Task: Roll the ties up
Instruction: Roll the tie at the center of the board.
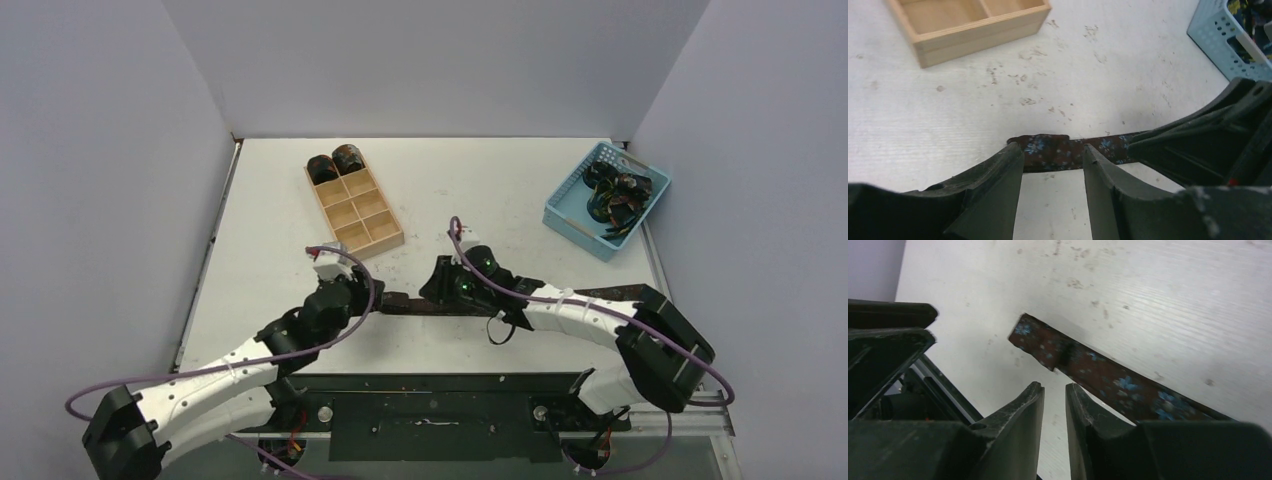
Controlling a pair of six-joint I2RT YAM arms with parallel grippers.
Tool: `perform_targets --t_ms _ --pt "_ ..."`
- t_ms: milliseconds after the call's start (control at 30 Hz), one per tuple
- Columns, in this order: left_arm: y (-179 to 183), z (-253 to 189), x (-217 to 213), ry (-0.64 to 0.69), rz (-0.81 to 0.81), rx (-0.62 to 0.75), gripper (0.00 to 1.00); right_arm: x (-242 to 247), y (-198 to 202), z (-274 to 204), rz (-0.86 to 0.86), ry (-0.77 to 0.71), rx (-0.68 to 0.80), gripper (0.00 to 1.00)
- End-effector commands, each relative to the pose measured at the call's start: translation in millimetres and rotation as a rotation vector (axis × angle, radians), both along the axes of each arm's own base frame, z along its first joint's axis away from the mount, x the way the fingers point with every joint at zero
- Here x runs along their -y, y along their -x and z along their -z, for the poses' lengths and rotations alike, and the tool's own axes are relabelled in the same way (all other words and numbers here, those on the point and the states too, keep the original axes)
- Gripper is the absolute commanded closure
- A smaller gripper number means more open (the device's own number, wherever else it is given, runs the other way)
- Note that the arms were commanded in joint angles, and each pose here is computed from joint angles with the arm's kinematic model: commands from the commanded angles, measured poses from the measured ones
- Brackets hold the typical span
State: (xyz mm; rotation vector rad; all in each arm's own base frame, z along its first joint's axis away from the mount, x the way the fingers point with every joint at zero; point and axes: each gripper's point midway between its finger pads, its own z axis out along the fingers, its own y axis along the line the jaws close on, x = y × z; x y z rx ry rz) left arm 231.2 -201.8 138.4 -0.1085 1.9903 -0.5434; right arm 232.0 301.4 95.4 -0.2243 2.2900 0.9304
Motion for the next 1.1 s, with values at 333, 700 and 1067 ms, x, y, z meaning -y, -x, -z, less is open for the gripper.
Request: perform_targets --t_ms 333,700,1067 --pt "-12.7 26.3 -36.3 0.399 -0.076 -0.082 0.28 -97.2 -8.0 -2.1 -0.126 -0.105 -0.020 0.86" --pt "-14.9 27.8 -51.0 0.524 -0.148 -0.041 0.04 -77.8 -10.9 42.1 -0.073 -0.046 -0.086 0.88" --pt "-13.8 53.5 -4.5 0.508 0.048 -0.270 0.11 -61.5 -6.2 66.9 -0.057 -0.017 -0.117 0.89"
